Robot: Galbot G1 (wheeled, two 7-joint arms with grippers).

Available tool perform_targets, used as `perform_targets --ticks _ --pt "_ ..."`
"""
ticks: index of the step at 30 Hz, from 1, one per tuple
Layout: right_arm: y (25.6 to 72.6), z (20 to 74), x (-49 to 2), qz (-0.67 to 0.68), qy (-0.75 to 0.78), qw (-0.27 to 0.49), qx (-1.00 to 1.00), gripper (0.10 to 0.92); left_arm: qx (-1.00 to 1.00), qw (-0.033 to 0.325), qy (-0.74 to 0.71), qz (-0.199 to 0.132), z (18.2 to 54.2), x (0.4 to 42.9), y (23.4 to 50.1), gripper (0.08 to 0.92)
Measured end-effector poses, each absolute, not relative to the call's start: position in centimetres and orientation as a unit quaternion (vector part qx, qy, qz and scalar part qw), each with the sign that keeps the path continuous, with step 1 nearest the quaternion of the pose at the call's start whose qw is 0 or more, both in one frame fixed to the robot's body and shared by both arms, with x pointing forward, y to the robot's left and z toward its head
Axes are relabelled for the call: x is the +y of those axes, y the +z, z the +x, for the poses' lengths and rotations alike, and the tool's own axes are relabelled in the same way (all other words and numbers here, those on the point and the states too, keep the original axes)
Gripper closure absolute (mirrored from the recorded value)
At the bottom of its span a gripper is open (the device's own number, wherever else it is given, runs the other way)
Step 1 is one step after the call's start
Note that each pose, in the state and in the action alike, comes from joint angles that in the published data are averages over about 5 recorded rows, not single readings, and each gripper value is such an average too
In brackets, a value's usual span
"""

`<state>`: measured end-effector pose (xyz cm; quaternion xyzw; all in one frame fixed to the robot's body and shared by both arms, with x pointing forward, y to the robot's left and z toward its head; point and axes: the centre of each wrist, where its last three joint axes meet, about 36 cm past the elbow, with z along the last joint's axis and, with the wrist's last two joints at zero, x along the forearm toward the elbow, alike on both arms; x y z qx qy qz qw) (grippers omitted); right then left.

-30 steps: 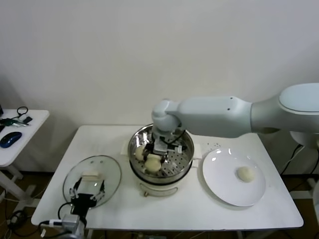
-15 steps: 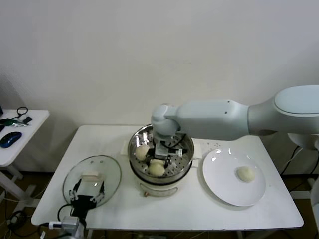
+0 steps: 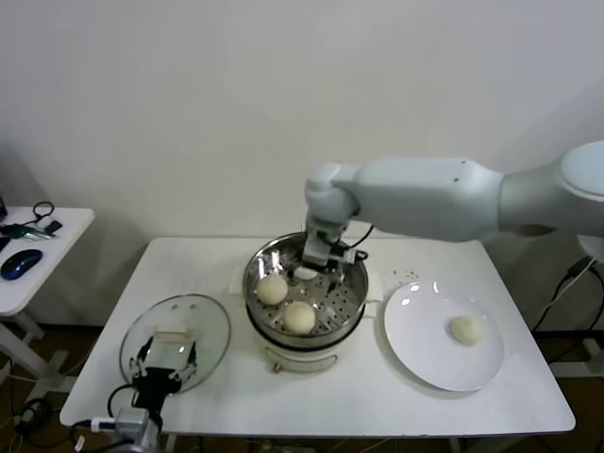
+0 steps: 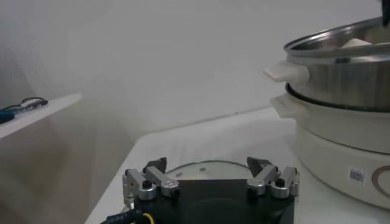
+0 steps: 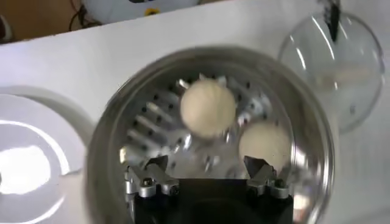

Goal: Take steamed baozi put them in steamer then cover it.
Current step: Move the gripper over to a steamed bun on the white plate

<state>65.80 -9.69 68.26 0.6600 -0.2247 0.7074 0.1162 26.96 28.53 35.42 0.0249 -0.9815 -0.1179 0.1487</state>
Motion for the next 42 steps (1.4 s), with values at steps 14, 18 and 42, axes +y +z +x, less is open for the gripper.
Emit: perform_targets --ticks 14,18,42 --pt "65.5 66.8 -33.9 0.567 0.603 0.345 -0.442 0.2 -0.981 0.149 -0.122 0.022 27.5 28.8 35.3 0.177" --pt "61.9 65.7 -37.8 0.542 0.577 0.387 -0.472 0.2 -0.981 0.15 -0.123 0.022 27.6 28.9 35.3 0.177" --pt "48.1 62.8 -43.3 0.486 0.522 0.49 -0.502 0.2 -0.98 0.157 -0.123 0.025 26.9 28.6 34.8 0.177"
